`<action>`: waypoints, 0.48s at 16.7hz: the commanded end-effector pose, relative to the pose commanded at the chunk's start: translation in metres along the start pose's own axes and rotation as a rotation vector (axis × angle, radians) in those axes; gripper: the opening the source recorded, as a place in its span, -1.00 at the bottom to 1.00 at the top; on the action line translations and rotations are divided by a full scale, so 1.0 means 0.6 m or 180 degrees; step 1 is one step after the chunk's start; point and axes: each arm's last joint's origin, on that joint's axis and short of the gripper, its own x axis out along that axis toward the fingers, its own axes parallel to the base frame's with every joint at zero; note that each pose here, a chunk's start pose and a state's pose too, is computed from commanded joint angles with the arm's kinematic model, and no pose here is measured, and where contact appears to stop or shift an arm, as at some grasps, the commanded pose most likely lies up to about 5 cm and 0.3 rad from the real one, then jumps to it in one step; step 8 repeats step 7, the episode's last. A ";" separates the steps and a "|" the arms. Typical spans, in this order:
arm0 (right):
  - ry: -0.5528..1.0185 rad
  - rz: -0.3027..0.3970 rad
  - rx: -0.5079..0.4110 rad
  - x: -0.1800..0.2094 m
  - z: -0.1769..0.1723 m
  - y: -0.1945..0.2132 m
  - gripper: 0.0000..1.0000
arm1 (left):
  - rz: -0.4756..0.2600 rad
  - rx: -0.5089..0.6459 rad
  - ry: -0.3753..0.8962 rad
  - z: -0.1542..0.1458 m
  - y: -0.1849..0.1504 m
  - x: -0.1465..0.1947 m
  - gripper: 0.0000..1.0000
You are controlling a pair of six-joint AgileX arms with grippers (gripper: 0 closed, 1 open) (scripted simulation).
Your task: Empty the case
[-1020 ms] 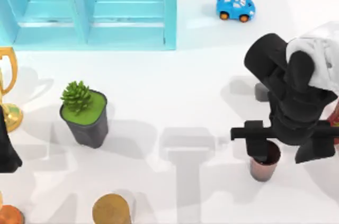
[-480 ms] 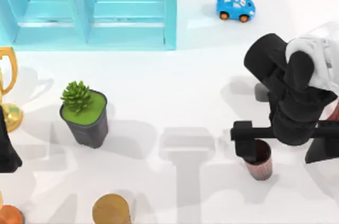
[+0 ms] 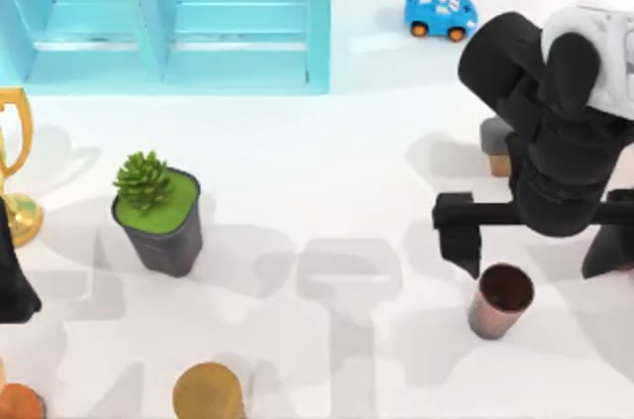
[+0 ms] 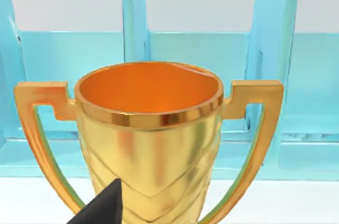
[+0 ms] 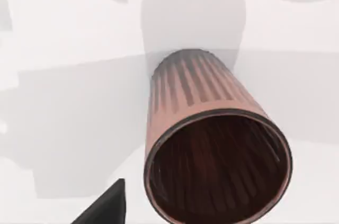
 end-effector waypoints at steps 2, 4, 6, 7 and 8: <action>0.0049 -0.0033 -0.0001 -0.030 -0.003 -0.003 1.00 | 0.0000 0.0000 0.0000 0.000 0.000 0.000 1.00; 0.0041 -0.0027 -0.0001 -0.061 -0.006 -0.007 1.00 | 0.0000 0.0000 0.0000 0.000 0.000 0.000 1.00; -0.0008 0.0006 0.0001 -0.088 -0.009 -0.011 1.00 | 0.0000 0.0000 0.0000 0.000 0.000 0.000 1.00; -0.0018 0.0013 0.0001 -0.093 -0.010 -0.012 1.00 | 0.0000 0.0000 0.0000 0.000 0.000 0.000 1.00; -0.0018 0.0013 0.0001 -0.093 -0.010 -0.012 1.00 | 0.0000 0.0000 0.0000 0.000 0.000 0.000 1.00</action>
